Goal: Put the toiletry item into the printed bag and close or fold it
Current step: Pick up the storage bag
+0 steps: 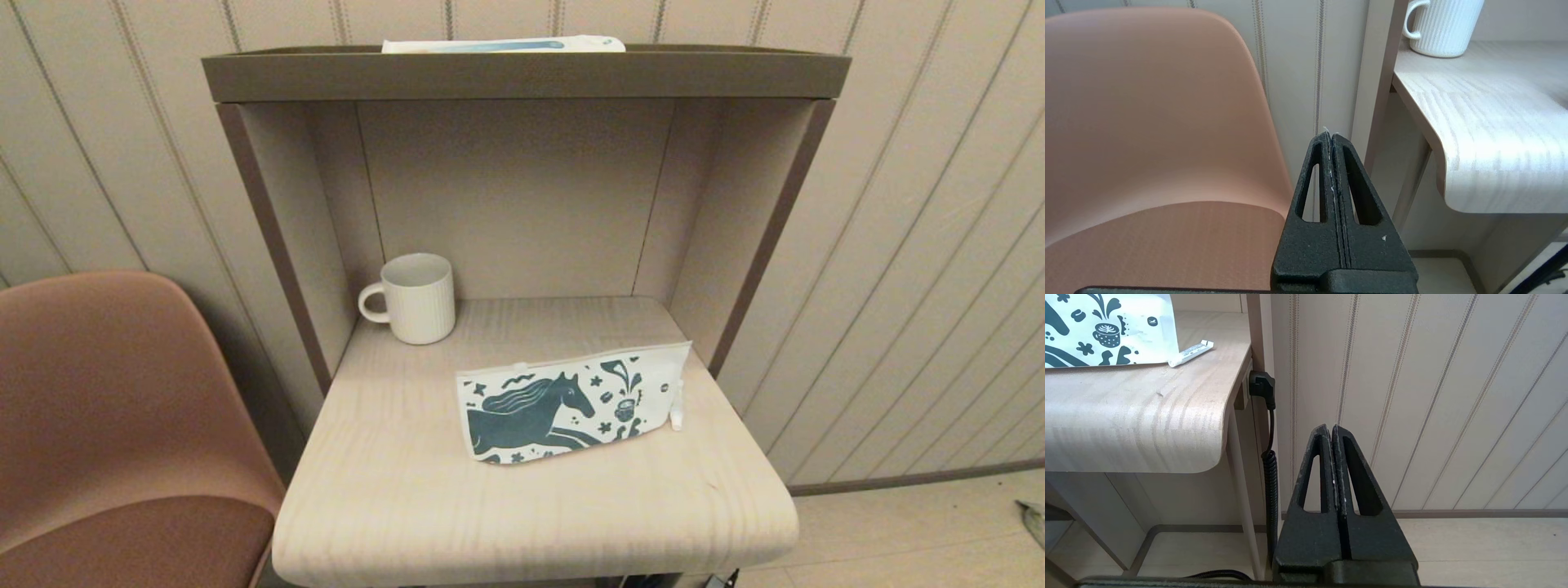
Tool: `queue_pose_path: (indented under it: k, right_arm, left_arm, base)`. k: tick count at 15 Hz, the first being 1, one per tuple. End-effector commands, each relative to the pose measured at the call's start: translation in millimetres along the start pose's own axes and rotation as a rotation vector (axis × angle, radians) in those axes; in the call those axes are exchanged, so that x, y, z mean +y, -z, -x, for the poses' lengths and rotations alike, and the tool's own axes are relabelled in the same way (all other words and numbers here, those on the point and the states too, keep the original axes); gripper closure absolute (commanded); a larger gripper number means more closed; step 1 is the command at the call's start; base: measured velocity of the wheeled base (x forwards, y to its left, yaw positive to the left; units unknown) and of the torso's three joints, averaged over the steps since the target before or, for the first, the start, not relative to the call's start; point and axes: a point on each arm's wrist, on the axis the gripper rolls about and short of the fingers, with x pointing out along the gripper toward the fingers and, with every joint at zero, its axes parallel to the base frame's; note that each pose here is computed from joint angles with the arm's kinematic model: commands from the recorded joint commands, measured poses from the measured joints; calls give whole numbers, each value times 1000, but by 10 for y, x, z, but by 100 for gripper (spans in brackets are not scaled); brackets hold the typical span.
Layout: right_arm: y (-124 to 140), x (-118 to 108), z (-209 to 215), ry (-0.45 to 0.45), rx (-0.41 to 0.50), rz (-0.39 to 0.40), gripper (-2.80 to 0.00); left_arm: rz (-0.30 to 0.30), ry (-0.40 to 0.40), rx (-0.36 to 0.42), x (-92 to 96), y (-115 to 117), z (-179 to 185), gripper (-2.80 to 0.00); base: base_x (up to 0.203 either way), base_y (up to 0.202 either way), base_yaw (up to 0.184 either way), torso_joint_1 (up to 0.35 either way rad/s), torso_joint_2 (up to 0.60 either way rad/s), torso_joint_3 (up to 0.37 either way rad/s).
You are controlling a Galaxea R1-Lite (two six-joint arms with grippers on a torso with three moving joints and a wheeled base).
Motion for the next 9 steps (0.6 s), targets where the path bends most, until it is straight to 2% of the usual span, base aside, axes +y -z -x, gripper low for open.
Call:
queue_pose_path:
  k: [1,8,9]
  right_arm:
    - [-1,0,-2,-1,1,2,0]
    - [-2,1,-2,-1,0,9,0]
    - [-2,0,-2,-2,0,13,0]
  left_arm:
    - [-3,1,3,0,3,0,0]
    - [-24,-4,20,0,20,1,0]
    - [-22,-1,20,-1,-49,-1,0]
  base:
    - [0,0,0,0,0,0]
    - [0,0,0,0,0,0]
    - [0,0,0,0,0,0]
